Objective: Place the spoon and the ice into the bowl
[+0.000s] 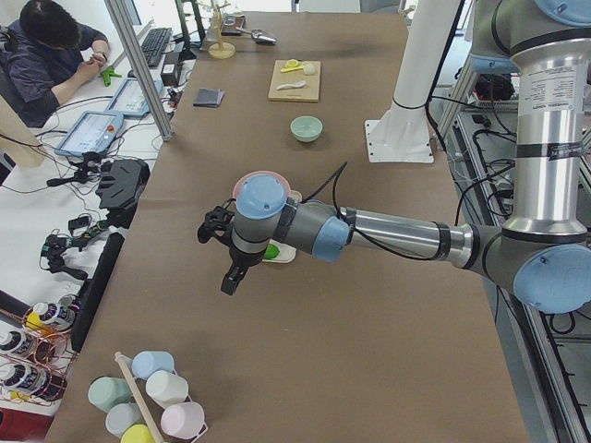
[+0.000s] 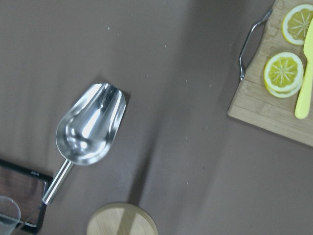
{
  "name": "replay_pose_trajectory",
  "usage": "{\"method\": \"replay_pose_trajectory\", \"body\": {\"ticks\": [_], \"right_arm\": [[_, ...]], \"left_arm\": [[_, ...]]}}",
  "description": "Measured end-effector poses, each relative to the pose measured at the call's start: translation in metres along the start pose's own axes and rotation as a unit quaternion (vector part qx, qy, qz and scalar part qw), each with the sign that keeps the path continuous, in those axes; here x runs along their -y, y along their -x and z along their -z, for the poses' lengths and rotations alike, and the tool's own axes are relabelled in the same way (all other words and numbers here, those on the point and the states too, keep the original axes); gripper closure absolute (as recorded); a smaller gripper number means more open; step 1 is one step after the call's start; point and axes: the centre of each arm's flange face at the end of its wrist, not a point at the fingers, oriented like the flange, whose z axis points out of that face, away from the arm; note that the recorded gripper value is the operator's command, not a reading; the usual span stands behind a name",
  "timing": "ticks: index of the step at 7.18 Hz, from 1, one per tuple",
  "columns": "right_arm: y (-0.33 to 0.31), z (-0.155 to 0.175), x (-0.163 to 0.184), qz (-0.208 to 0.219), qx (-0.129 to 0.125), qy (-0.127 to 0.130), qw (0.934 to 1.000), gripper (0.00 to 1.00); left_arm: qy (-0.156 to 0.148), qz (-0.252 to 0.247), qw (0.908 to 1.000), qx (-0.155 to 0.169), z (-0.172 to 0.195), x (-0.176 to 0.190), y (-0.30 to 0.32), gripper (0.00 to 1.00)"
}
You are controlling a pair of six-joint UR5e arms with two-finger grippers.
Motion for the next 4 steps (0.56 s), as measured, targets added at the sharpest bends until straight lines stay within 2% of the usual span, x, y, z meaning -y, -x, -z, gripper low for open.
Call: {"method": "replay_pose_trajectory", "body": {"ticks": [2, 4], "right_arm": [[0.011, 0.007, 0.018, 0.027, 0.005, -0.027, 0.9992, 0.00], [0.026, -0.002, 0.025, 0.037, 0.017, -0.024, 0.9989, 0.00]], "left_arm": [[-0.049, -0.012, 0.9987, 0.001, 0.002, 0.009, -0.002, 0.02], [-0.095, -0.044, 0.9945, -0.009, -0.010, 0.013, -0.011, 0.02]]}}
